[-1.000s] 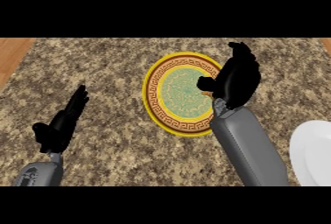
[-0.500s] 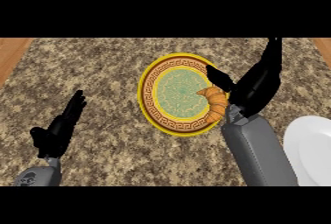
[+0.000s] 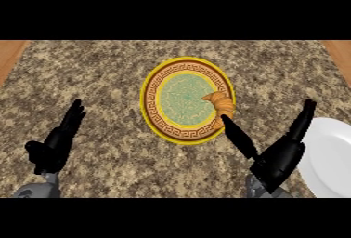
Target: Pick the croissant from the plate and place it in the plate
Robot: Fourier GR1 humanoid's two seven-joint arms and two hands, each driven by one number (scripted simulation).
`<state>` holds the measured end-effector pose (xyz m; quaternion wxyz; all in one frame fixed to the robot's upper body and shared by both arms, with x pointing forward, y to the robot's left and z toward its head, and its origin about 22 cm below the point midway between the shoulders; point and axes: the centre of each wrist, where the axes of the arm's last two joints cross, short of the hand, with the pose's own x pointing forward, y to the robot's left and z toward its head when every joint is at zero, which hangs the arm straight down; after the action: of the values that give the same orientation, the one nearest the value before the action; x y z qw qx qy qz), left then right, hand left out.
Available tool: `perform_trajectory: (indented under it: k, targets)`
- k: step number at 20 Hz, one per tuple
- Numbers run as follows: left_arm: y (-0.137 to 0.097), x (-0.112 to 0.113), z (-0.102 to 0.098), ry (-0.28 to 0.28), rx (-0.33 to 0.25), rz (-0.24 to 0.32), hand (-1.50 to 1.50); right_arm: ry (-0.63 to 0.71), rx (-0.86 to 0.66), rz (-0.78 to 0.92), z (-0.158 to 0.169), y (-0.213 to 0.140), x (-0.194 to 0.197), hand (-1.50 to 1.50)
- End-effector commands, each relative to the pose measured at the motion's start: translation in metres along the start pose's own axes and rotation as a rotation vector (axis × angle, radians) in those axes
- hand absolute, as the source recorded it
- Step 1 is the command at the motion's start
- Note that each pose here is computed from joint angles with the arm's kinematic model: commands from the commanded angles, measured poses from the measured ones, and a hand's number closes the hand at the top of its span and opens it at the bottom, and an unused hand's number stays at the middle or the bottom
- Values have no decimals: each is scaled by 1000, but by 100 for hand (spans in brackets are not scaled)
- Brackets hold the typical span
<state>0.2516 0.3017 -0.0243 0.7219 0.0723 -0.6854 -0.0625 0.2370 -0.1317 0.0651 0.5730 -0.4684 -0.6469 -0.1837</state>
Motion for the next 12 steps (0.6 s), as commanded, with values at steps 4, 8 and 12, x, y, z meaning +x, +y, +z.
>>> perform_trajectory:
  k: [4,8,12]
  targets:
    - [3,5,-15,-4,10,3,0,58,20,-81,55,-60,-24,-150]
    - [-3,-13,2,5,5,3,0,63,37,-37,54,-86,-57,-150]
    - [4,0,10,-3,2,-6,0,48,0,-7,78,-85,-88,-150]
